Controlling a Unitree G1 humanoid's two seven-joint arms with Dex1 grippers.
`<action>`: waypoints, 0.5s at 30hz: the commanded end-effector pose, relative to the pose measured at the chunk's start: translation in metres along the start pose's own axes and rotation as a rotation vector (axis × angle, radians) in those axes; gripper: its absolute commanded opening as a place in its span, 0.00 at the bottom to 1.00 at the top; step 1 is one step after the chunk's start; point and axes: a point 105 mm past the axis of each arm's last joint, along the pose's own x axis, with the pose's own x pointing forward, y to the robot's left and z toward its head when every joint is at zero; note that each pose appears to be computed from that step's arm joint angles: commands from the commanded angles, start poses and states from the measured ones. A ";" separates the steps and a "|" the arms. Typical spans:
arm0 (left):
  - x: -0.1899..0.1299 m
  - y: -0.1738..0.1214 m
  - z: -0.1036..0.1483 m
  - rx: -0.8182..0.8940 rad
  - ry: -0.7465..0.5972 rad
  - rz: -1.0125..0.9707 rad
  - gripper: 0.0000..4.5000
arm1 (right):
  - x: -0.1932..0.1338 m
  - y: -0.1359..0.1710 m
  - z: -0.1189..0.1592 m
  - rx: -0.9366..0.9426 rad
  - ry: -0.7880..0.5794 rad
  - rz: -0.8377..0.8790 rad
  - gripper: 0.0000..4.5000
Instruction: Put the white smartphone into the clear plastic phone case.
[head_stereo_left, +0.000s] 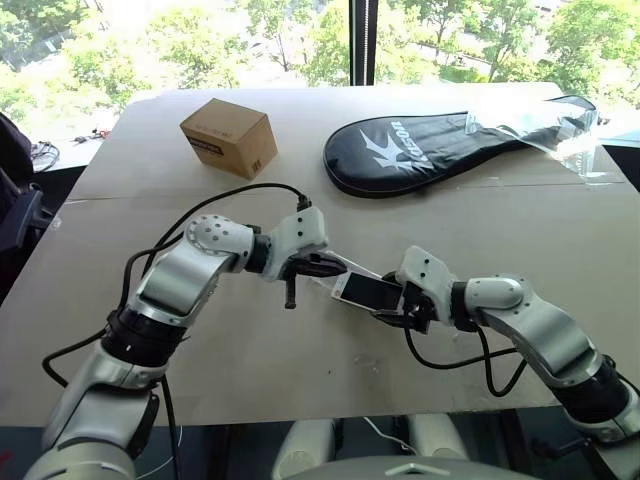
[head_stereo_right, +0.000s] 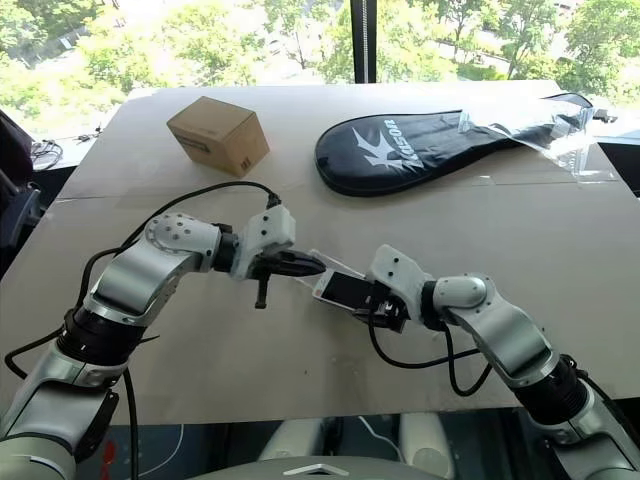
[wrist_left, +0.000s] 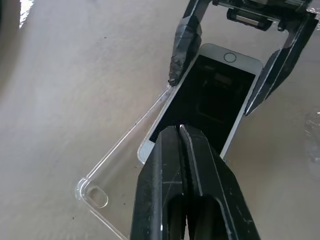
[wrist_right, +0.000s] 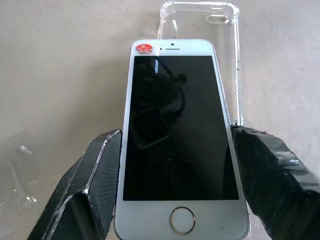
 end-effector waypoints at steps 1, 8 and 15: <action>0.004 -0.001 -0.001 0.038 0.013 -0.011 0.01 | -0.001 -0.009 0.000 0.016 0.028 -0.071 0.65; 0.008 0.001 -0.008 0.045 0.037 -0.009 0.01 | 0.001 -0.007 -0.004 0.068 0.059 -0.064 0.65; 0.010 0.002 -0.013 0.052 0.072 0.001 0.01 | 0.008 -0.005 -0.014 0.205 0.093 -0.064 0.65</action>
